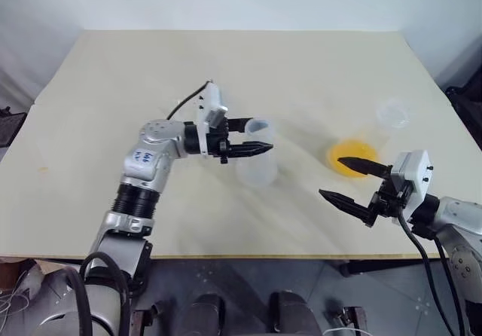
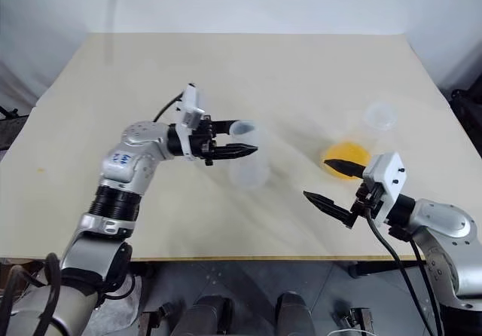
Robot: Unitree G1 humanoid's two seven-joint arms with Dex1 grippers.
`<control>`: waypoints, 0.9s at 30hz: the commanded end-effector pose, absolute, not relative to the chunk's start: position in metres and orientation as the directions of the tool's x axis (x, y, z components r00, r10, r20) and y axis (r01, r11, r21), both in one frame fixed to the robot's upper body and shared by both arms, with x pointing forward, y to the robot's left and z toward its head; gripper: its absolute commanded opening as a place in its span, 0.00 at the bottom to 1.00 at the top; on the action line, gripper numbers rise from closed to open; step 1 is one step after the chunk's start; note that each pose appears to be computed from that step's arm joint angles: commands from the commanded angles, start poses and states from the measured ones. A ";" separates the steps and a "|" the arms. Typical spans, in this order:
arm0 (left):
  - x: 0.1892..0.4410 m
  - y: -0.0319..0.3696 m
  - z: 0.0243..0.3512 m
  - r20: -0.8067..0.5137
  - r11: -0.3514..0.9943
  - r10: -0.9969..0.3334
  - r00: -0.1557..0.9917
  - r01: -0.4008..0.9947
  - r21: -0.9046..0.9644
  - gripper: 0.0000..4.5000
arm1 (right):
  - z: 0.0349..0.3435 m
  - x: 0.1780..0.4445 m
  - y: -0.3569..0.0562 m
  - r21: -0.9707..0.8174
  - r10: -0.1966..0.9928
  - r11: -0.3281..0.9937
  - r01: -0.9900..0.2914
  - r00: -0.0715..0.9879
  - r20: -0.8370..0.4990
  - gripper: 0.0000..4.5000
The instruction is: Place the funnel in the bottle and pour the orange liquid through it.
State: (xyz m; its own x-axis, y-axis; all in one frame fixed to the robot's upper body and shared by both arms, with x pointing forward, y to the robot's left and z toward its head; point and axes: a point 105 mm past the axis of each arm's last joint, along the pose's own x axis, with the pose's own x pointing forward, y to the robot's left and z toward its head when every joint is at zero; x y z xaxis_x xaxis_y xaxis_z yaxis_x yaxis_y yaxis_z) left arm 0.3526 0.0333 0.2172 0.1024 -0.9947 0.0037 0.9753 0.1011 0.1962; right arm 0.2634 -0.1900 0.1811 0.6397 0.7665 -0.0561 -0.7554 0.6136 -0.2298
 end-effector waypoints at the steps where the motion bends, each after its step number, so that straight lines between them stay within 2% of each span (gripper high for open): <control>1: 0.355 0.011 0.216 -0.021 0.074 -0.996 0.083 0.960 0.270 0.53 | 0.193 0.254 -0.182 -0.271 0.764 0.623 -0.734 0.645 0.009 1.00; 15: 0.362 -0.007 0.206 -0.043 0.057 -0.996 0.074 0.948 0.312 0.53 | 0.193 0.250 -0.178 -0.280 0.750 0.638 -0.717 0.661 0.017 1.00; 17: 0.361 -0.008 0.206 -0.040 0.051 -0.997 0.066 0.948 0.315 0.69 | 0.193 0.249 -0.177 -0.279 0.752 0.636 -0.719 0.659 0.016 1.00; 22: 0.357 -0.009 0.206 -0.031 0.045 -0.998 0.058 0.948 0.316 0.99 | 0.194 0.250 -0.176 -0.281 0.756 0.631 -0.723 0.654 0.014 1.00; 27: 0.356 -0.006 0.211 -0.009 0.057 -0.998 0.063 0.946 0.320 0.99 | 0.196 0.251 -0.176 -0.286 0.759 0.627 -0.725 0.651 0.012 1.00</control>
